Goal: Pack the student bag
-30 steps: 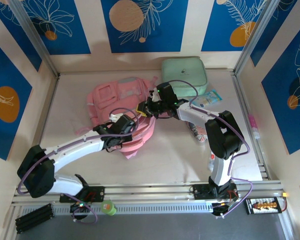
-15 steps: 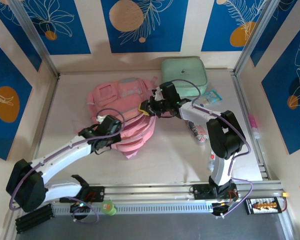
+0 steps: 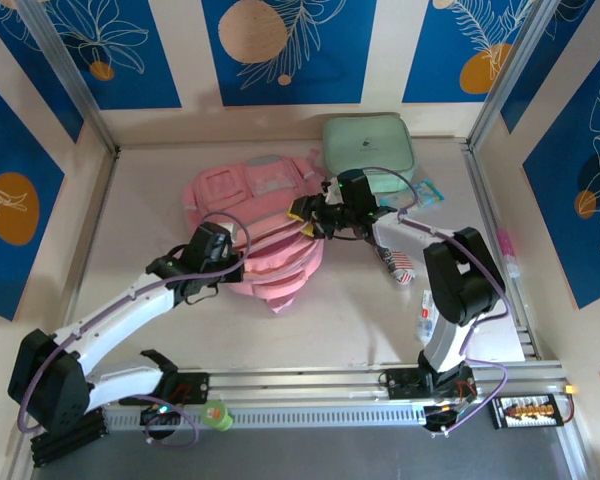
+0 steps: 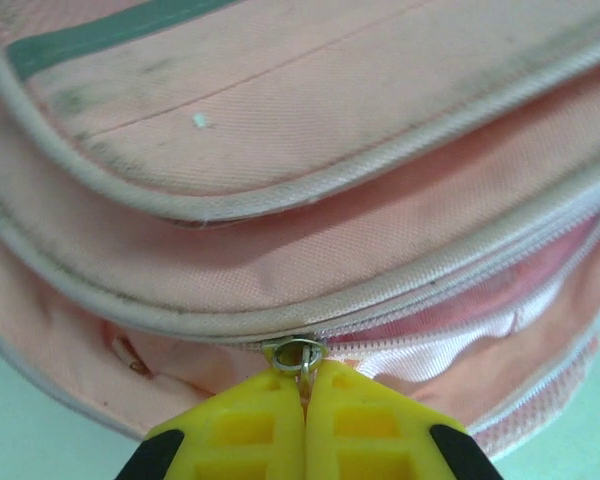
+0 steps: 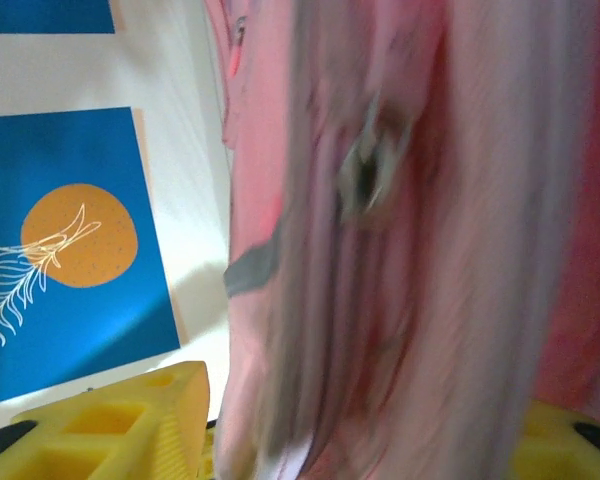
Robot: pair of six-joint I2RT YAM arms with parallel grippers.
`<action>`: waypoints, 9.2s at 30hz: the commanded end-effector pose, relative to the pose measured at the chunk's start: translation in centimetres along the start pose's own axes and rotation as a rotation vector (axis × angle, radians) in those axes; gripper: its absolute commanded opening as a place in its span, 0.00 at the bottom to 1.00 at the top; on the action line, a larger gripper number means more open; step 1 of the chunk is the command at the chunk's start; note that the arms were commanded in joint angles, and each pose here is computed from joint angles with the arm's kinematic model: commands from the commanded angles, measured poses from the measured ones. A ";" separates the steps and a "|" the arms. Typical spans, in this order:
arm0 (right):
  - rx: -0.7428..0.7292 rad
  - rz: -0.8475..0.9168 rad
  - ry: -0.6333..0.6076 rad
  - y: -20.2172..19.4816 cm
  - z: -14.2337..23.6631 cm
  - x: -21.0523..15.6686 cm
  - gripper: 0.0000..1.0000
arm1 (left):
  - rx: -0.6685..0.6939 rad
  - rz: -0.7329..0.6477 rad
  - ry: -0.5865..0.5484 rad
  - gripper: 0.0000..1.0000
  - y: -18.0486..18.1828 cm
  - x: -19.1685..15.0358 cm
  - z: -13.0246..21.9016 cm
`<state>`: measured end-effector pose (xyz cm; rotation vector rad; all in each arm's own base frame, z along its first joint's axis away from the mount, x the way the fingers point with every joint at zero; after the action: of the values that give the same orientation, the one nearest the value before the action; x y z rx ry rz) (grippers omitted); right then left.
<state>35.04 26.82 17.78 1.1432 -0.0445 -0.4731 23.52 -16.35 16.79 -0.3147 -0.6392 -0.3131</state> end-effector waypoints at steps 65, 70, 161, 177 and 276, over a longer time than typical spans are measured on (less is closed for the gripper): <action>0.010 0.118 0.046 3.7 3.9 -0.8 0.11 | 0.234 -0.568 -0.033 0.01 9.8 6.3 -4.5; 0.011 0.207 0.089 3.1 2.2 -1.4 0.12 | 0.341 -0.519 -0.044 0.11 11.0 6.7 -4.0; -0.889 -0.069 -0.503 -18.0 13.9 5.0 0.59 | -0.011 -0.136 -0.172 1.00 4.0 9.6 3.4; -0.448 0.032 -0.373 -13.0 11.7 3.6 0.55 | 0.032 -0.687 0.177 0.90 -3.3 8.6 -4.5; -0.029 0.215 -0.247 3.8 -1.7 -0.9 0.54 | 0.245 -0.397 -0.258 0.00 -0.8 19.1 6.5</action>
<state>36.75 31.80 18.71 1.0520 -0.3367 -0.4457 34.78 -20.22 30.81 -0.0194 -0.8581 -0.6348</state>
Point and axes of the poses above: each hand's point on the last joint's axis, 136 mm out from that joint toward the fingers, its own z axis back along the fingers, its own y axis along the line the jaws close on, x = y × z, the point moved 5 cm from there along z, back along the fingers, and after that the axes turned 14 degrees about -z, right-handed, at the moved point
